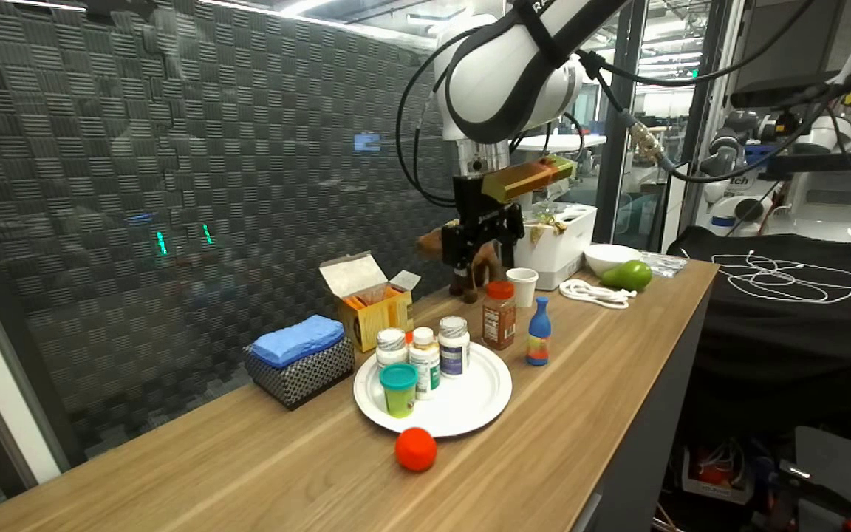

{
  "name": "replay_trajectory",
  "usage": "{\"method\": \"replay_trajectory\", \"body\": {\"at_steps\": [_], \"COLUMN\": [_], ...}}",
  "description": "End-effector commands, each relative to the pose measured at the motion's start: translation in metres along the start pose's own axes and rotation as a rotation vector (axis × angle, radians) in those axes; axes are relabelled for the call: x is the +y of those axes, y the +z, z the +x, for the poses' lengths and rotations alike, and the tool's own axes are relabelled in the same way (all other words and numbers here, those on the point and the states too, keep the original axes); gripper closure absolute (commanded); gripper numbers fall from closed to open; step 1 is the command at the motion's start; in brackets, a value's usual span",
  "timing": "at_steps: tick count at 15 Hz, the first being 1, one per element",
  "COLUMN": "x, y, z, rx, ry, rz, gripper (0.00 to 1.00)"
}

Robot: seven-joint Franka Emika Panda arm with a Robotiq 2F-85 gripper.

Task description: Pick up all the objects surrounding the white plate and arrange them on the plate

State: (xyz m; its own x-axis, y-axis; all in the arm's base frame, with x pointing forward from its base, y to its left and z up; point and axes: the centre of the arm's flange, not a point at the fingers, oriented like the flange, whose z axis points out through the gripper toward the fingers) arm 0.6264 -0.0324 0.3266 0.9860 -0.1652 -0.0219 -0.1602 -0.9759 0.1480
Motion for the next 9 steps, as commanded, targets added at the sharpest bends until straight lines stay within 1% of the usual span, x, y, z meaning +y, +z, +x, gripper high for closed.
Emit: {"method": "replay_trajectory", "body": {"at_steps": [1, 5, 8, 9], "x": [0.018, 0.030, 0.029, 0.028], "y": [-0.002, 0.003, 0.008, 0.009], "z": [-0.013, -0.011, -0.009, -0.008], "rx": [0.005, -0.010, -0.015, -0.016], "ry": [0.025, 0.042, 0.035, 0.033], "rz": [0.013, 0.033, 0.048, 0.050], "gripper": [0.00, 0.00, 0.00, 0.16]}}
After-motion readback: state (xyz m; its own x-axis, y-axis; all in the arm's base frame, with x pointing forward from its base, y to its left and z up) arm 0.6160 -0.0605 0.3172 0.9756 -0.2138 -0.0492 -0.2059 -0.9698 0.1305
